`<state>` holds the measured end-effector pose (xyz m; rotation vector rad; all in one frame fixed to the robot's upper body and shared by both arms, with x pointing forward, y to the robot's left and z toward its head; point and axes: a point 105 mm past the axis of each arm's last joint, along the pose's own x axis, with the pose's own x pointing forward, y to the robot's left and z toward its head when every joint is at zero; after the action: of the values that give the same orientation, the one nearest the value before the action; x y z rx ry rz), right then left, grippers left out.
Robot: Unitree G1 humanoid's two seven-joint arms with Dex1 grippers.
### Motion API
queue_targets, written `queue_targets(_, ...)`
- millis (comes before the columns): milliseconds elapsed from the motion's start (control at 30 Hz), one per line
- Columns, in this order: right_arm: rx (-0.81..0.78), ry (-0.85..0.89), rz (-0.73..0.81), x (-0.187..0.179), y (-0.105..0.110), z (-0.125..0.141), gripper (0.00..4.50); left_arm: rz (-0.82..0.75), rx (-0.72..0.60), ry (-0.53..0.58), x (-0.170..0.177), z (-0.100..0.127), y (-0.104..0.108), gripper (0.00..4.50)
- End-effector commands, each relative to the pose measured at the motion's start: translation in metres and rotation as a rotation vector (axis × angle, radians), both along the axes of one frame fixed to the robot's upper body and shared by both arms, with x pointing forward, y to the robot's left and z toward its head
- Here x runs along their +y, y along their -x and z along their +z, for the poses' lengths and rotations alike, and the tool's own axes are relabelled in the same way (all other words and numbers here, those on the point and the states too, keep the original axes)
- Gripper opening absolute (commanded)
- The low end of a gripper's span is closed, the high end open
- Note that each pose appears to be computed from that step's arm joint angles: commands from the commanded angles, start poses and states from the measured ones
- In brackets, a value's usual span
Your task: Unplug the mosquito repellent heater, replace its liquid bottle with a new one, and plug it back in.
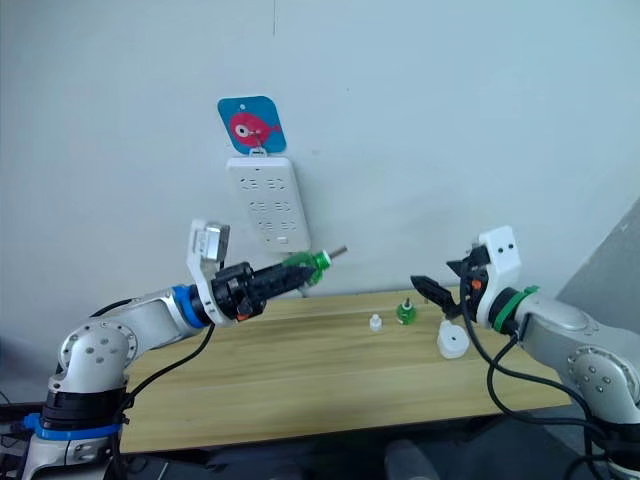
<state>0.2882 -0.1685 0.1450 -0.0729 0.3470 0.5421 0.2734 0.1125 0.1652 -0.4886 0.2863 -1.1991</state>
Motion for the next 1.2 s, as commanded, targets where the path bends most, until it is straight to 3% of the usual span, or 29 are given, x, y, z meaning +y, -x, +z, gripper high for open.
queue_targets(33, -0.011, 0.148, -0.006, -0.007, 0.002, -0.004, 4.50, -0.025, -0.136, -0.110, -0.002, -0.010, 0.005, 2.30)
queue_targets(267, 0.221, 0.280, -0.054, -0.026, 0.000, -0.041, 4.50, -0.089, -0.252, -0.254, -0.004, -0.042, 0.024, 2.30)
queue_targets(600, 0.450, 0.358, -0.146, -0.042, -0.016, -0.074, 4.50, -0.100, -0.314, -0.293, -0.009, -0.061, 0.045, 2.30)
queue_targets(900, 0.495, 0.431, -0.226, -0.054, -0.032, -0.085, 4.50, -0.093, -0.328, -0.288, -0.014, -0.068, 0.053, 2.30)
queue_targets(1200, 0.581, 0.438, -0.247, -0.054, -0.028, -0.103, 4.50, -0.076, -0.336, -0.281, -0.017, -0.068, 0.057, 2.30)
